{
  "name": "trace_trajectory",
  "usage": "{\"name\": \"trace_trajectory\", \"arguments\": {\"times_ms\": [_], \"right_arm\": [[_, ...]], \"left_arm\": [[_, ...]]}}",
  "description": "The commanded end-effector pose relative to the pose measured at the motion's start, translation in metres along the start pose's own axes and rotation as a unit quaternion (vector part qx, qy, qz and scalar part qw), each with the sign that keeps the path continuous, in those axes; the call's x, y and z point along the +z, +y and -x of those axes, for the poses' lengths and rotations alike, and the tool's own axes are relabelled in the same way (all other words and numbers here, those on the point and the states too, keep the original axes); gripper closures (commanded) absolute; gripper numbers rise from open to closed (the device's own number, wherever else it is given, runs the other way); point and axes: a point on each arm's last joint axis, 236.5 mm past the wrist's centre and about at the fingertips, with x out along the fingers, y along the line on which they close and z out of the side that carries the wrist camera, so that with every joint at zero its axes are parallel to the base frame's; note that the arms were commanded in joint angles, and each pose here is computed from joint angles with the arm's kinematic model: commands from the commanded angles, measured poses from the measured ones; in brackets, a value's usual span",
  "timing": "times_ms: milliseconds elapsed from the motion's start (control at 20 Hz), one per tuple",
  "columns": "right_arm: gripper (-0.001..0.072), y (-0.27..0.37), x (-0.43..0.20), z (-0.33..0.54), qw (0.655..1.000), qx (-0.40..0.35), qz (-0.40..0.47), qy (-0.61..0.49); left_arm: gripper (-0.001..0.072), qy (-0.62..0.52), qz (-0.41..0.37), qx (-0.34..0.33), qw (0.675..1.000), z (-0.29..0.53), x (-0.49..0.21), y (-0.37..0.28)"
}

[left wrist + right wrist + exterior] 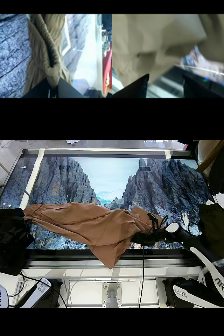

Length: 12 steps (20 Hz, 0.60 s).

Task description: Fold the clothes and pants, and hang the long-sleeved shirts on hangers.

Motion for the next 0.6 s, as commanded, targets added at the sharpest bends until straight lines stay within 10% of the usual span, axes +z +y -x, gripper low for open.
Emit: {"name": "trace_trajectory", "arguments": {"times_ms": [0, 200, 250, 350, 550], "right_arm": [[0.0264, -0.001, 0.014, -0.022, 0.999, 0.02, -0.019, -0.024], [0.0267, -0.001, 0.018, -0.028, 0.999, 0.025, -0.024, -0.019], [0.0328, 0.002, 0.02, -0.027, 0.999, 0.028, -0.022, -0.021], [0.0687, 0.011, 0.027, -0.026, 0.999, 0.033, -0.003, -0.028], [0.0698, 0.034, 0.037, 0.002, 0.996, 0.037, 0.078, -0.012]], "left_arm": [[0.0689, 0.004, -0.003, -0.007, 1.0, 0.001, -0.002, -0.005], [0.0689, 0.004, -0.004, -0.008, 1.0, 0.001, -0.002, -0.006], [0.0689, 0.004, -0.004, -0.008, 1.0, 0.001, -0.002, -0.006], [0.0689, 0.002, -0.005, -0.009, 1.0, 0.002, 0.0, -0.007], [0.0689, -0.017, -0.026, -0.034, 0.999, 0.01, 0.026, -0.035]]}}
